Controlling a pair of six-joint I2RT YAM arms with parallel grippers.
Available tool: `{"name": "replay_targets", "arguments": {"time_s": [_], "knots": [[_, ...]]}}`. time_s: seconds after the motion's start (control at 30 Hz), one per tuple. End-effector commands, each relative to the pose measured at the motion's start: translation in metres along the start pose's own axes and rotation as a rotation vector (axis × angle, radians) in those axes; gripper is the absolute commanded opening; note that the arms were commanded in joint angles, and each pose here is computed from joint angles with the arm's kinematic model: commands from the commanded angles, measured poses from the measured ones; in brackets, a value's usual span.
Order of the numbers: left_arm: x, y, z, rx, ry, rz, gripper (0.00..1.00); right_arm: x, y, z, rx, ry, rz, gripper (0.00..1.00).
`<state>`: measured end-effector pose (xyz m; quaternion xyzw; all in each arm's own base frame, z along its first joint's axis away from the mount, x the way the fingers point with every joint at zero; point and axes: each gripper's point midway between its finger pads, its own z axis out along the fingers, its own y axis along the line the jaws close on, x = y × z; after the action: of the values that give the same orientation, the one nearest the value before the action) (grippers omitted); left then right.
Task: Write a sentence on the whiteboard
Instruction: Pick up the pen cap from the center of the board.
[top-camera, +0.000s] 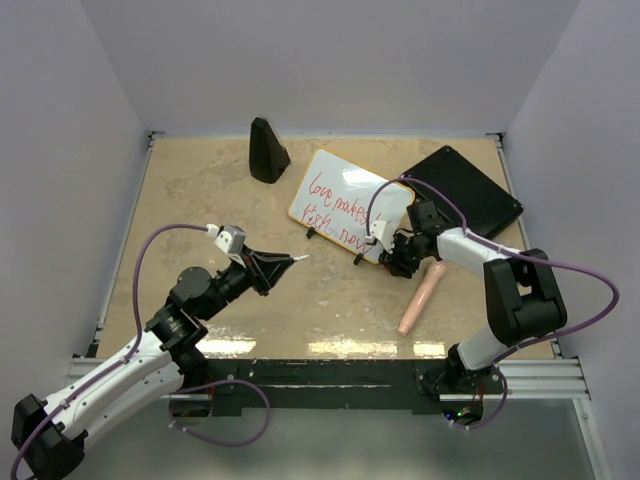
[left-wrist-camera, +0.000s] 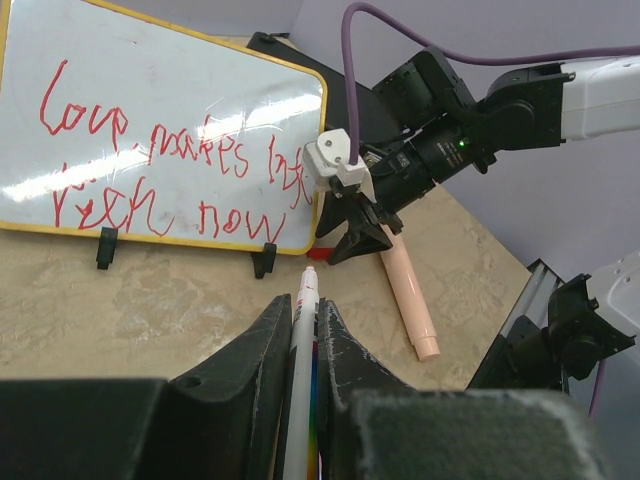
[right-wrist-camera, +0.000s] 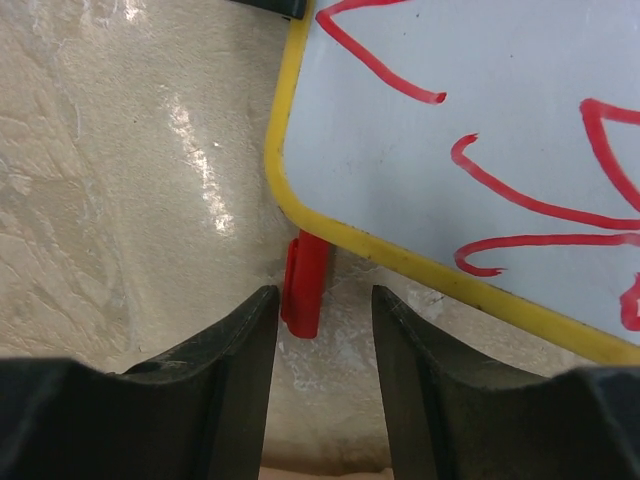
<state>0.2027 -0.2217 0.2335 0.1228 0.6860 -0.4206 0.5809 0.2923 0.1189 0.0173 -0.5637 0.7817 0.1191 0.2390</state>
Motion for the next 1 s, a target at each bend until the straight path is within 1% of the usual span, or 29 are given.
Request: {"name": "replay_targets", "arguments": {"time_s": [0.0, 0.03, 0.1, 0.17, 0.2, 0.27, 0.3, 0.37, 0.4, 0.43, 0.6, 0.73, 0.83, 0.97], "knots": [[-0.007, -0.002, 0.002, 0.014, -0.043, -0.006, 0.0, 0.005, 0.0, 0.005, -0.001, 0.027, -0.021, 0.41], [-0.006, -0.002, 0.002, 0.015, -0.041, -0.007, 0.0, 0.007, 0.002, 0.006, -0.011, 0.034, -0.023, 0.37], [-0.003, -0.002, 0.003, 0.019, -0.035, -0.013, 0.0, 0.008, 0.005, 0.009, -0.03, 0.04, -0.026, 0.31], [-0.002, -0.002, 0.004, 0.025, -0.041, -0.02, 0.0, 0.01, 0.011, 0.009, -0.069, 0.041, -0.05, 0.29], [0.002, -0.001, 0.004, 0.026, -0.034, -0.03, 0.0, 0.011, 0.013, 0.01, -0.079, 0.046, -0.051, 0.26], [0.005, -0.002, 0.006, 0.039, -0.037, -0.043, 0.0, 0.014, 0.017, 0.009, -0.106, 0.057, -0.067, 0.22], [0.013, 0.0, 0.006, 0.038, -0.026, -0.059, 0.0, 0.014, 0.018, 0.008, -0.111, 0.06, -0.074, 0.18], [0.016, -0.001, 0.009, 0.058, -0.033, -0.075, 0.0, 0.018, 0.023, 0.007, -0.129, 0.069, -0.087, 0.12], [0.024, 0.001, 0.009, 0.058, -0.023, -0.098, 0.0, 0.018, 0.025, 0.006, -0.134, 0.067, -0.098, 0.07], [0.028, 0.002, 0.009, 0.063, -0.021, -0.108, 0.0, 0.018, 0.026, 0.004, -0.134, 0.064, -0.113, 0.05], [0.045, 0.003, 0.019, 0.083, 0.001, -0.168, 0.0, 0.004, 0.038, -0.008, -0.151, -0.011, -0.187, 0.02], [0.057, 0.009, 0.027, 0.074, 0.007, -0.224, 0.0, -0.018, 0.049, -0.014, -0.175, -0.105, -0.248, 0.01], [0.072, 0.012, 0.031, 0.08, 0.027, -0.269, 0.0, -0.029, 0.057, -0.011, -0.199, -0.137, -0.272, 0.01], [0.088, 0.018, 0.036, 0.077, 0.048, -0.294, 0.0, -0.035, 0.063, -0.006, -0.214, -0.133, -0.294, 0.01]]}}
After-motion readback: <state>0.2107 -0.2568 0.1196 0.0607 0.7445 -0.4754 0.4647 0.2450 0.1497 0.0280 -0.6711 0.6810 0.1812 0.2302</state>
